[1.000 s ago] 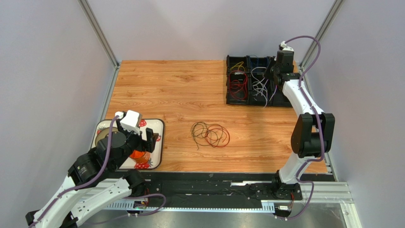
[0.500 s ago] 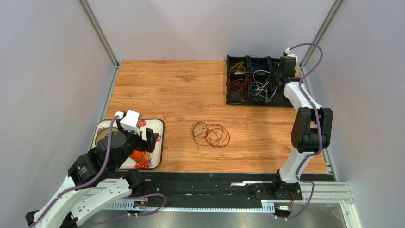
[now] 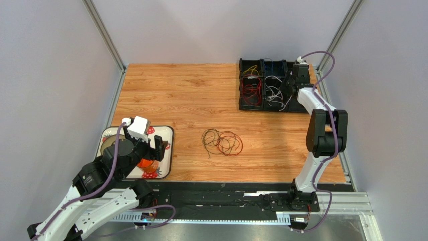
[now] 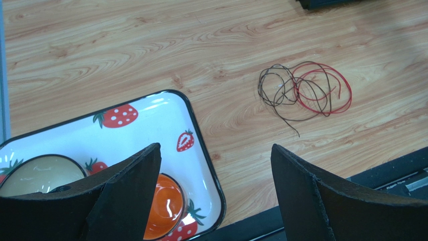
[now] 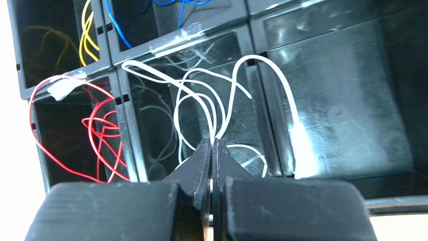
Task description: Untangle the cables
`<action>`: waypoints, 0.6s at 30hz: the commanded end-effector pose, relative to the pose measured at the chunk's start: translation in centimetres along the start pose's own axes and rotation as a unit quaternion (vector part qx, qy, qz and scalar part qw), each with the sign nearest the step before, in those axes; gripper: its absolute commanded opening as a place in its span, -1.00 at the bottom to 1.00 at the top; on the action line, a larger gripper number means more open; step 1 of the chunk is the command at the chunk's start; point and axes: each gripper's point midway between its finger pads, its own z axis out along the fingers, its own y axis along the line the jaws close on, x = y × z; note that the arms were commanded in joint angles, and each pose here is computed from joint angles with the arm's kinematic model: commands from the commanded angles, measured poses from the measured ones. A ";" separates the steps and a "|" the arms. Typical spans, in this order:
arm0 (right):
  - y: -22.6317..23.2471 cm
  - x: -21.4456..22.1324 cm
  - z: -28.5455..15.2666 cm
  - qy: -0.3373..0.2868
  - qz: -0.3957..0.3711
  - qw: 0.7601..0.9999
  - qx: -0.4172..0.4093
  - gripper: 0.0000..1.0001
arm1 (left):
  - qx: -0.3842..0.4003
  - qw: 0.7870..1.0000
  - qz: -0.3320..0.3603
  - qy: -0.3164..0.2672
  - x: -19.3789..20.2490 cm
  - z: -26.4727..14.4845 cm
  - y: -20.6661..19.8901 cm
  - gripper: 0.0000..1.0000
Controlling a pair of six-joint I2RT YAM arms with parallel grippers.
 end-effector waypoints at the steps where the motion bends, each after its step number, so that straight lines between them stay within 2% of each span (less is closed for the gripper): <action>1: 2.0 -1.4 -0.2 0.007 0.001 0.999 -0.034 -1.00 | 0.007 1.000 0.008 -0.007 -0.4 0.2 -0.3 0.76; 8: 3.5 -1.3 0.2 0.015 -0.005 0.999 -0.046 -1.00 | 0.009 1.000 0.006 -0.010 -0.5 0.1 -0.3 0.75; 18: 4.6 3.2 2.0 0.050 -0.005 0.998 -0.046 -1.00 | 0.011 1.000 0.004 -0.016 -0.6 -0.1 -0.2 0.75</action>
